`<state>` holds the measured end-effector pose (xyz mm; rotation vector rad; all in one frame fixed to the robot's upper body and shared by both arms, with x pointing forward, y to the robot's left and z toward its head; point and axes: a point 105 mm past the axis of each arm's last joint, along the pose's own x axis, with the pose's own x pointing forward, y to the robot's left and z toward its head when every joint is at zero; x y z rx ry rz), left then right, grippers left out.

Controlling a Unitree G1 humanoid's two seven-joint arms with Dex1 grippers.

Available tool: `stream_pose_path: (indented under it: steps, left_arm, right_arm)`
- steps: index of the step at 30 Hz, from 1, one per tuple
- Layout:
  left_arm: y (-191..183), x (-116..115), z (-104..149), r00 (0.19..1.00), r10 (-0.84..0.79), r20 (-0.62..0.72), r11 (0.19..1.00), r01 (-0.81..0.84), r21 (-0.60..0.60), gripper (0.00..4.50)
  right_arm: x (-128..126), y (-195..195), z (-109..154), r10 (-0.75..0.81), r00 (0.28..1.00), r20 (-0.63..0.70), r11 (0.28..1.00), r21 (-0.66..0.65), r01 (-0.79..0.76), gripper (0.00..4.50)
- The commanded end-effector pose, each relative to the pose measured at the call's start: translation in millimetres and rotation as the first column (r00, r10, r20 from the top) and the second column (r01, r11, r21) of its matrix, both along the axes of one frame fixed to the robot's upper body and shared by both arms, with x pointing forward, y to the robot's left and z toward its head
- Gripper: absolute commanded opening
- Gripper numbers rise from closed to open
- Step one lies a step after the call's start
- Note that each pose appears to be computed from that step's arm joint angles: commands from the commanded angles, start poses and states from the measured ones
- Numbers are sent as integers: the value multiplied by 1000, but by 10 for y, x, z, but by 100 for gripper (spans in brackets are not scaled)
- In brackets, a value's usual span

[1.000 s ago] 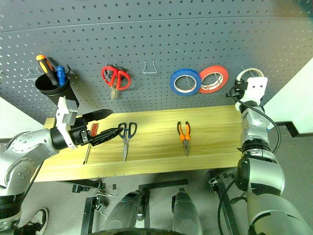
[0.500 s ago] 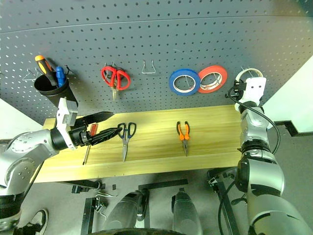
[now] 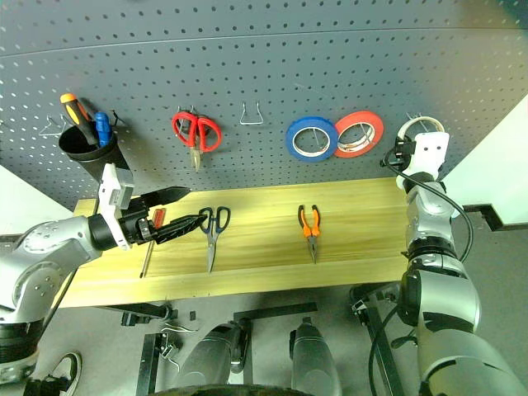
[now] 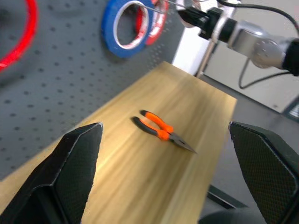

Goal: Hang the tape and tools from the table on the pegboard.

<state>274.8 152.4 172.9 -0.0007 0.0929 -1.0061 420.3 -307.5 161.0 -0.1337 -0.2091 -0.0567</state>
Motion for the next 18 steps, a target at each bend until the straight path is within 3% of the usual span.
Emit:
stream_pose_path:
  steps: [1,18]
  left_arm:
    - [-13,-11,49,1000,-15,27,1000,14,17,445]
    - [-23,46,62,998,-19,51,999,17,41,445]
  right_arm:
    - [-34,-68,1,-19,1000,5,1000,3,19,58]
    - [-18,-61,2,-14,1000,-14,1000,-17,14,58]
